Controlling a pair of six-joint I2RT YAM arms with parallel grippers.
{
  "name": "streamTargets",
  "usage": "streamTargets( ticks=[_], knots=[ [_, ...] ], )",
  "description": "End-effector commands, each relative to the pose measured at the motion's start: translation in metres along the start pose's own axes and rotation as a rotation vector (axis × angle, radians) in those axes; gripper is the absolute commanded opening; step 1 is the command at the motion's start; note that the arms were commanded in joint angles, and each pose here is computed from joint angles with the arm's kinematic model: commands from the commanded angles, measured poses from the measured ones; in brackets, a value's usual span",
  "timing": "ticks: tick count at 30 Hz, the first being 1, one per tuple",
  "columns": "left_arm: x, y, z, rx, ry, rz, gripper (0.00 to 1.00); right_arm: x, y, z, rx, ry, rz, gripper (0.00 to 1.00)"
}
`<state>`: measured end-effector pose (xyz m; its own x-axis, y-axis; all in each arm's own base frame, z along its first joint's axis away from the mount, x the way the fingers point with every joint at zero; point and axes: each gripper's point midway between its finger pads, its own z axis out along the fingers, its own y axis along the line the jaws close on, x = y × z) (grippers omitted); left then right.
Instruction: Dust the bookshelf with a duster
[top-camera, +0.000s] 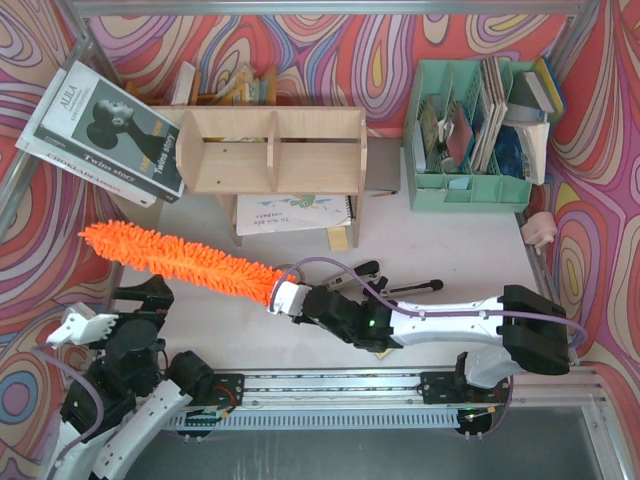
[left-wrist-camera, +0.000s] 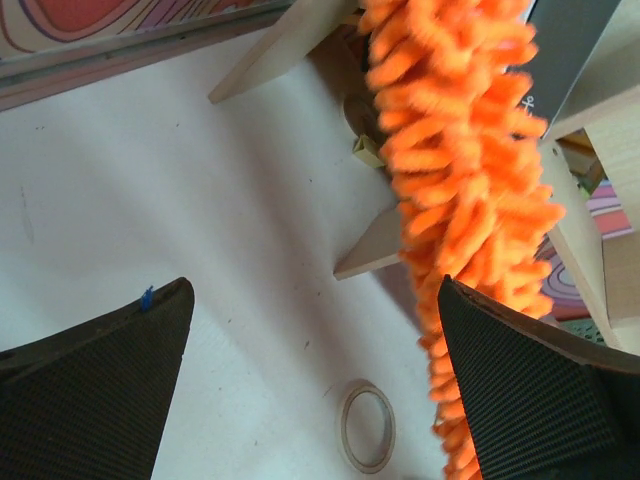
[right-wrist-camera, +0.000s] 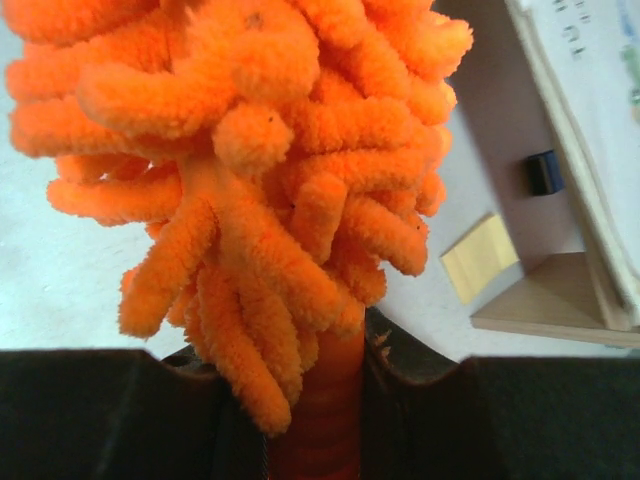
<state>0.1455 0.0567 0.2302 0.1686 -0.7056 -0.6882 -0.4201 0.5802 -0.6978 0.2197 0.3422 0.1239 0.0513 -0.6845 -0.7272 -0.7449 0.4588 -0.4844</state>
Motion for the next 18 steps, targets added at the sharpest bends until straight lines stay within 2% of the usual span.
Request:
streamTargets(
  ticks=[1,8,12,13,18],
  knots=[
    [0.007,-0.010,0.002,0.062,0.013,0.091,0.98,-0.050,-0.046,-0.012,0.133,-0.107,0.024,0.00],
    [0.040,-0.030,0.007,0.192,0.086,0.230,0.98,-0.083,-0.086,-0.016,0.227,-0.142,-0.014,0.00],
    [0.059,-0.041,0.010,0.242,0.122,0.259,0.98,-0.102,-0.104,-0.015,0.266,-0.160,-0.043,0.00],
    [0.077,-0.036,0.014,0.242,0.152,0.294,0.98,-0.106,-0.107,-0.014,0.275,-0.162,-0.053,0.00],
    [0.117,-0.046,0.019,0.336,0.230,0.380,0.98,-0.126,-0.121,-0.007,0.297,-0.176,-0.096,0.00]
  ],
)
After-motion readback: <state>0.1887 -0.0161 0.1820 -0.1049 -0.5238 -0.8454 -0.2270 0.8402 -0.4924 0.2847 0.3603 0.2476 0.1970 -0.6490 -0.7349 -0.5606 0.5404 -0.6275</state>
